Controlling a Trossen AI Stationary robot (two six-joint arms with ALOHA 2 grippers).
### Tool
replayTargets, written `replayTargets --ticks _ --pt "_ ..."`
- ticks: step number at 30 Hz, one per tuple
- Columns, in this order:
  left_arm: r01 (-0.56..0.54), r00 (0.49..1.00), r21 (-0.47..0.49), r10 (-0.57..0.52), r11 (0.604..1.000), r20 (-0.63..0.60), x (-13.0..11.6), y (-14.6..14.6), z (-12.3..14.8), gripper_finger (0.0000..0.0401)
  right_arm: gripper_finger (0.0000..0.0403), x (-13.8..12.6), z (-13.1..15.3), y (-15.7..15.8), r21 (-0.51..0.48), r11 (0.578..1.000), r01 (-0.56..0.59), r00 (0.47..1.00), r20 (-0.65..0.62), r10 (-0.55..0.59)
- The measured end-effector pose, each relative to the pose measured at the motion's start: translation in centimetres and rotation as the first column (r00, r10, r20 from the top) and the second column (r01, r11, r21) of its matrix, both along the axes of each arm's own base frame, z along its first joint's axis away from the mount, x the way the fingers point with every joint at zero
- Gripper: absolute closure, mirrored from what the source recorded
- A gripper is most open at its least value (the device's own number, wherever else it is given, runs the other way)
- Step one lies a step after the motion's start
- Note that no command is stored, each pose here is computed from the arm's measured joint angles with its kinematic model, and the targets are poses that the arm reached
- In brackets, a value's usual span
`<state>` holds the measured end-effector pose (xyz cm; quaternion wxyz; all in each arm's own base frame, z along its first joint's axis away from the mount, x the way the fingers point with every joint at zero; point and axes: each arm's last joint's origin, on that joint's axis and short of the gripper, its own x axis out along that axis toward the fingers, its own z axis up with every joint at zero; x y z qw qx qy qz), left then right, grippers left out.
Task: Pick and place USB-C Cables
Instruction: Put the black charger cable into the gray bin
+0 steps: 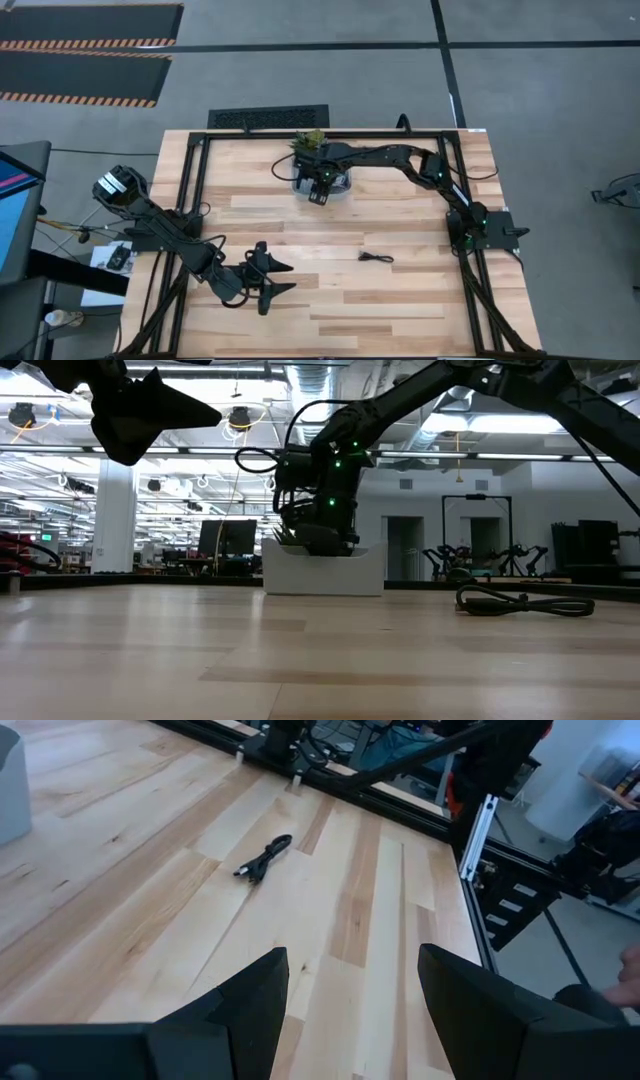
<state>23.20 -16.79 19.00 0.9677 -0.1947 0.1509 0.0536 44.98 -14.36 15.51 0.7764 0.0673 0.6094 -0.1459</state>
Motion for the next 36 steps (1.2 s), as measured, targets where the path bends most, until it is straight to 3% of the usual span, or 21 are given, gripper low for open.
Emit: replayTargets --ticks 9,14,22,25,28,32,36 --pt "0.003 1.0 -0.014 -0.003 1.0 0.0 0.0 0.0 0.0 0.0186 0.0147 0.8 6.3 -0.3 -0.004 1.0 -0.002 0.999 0.055 0.002" --pt "0.012 0.999 -0.032 -0.01 0.999 0.04 0.1 -0.1 0.4 0.0186 0.0148 0.0 12.9 0.3 0.082 0.996 -0.032 0.989 0.15 0.02" --pt "0.147 0.946 0.03 -0.149 0.989 0.287 0.7 -0.7 3.4 0.0186 0.0148 -8.2 25.8 4.9 0.094 0.995 -0.029 0.908 0.419 -0.013" --pt "0.122 0.904 0.055 -0.133 0.991 0.407 0.9 -0.2 4.8 0.0186 0.0148 -11.5 30.4 8.3 0.082 0.995 -0.063 0.823 0.568 0.005" --pt "0.067 0.842 0.036 -0.076 0.997 0.534 1.3 0.9 6.3 0.0186 0.0148 -14.0 34.1 12.8 0.016 0.993 -0.121 0.702 0.708 0.074" --pt "0.041 0.677 -0.006 -0.023 0.999 0.736 1.8 3.4 9.0 0.0186 0.0148 -15.5 36.8 19.9 -0.141 0.975 -0.172 0.524 0.825 0.212" --pt "0.117 0.492 0.065 -0.115 0.991 0.863 3.0 5.0 12.5 0.0186 0.0148 -15.3 37.3 27.1 -0.344 0.922 -0.179 0.374 0.843 0.387"
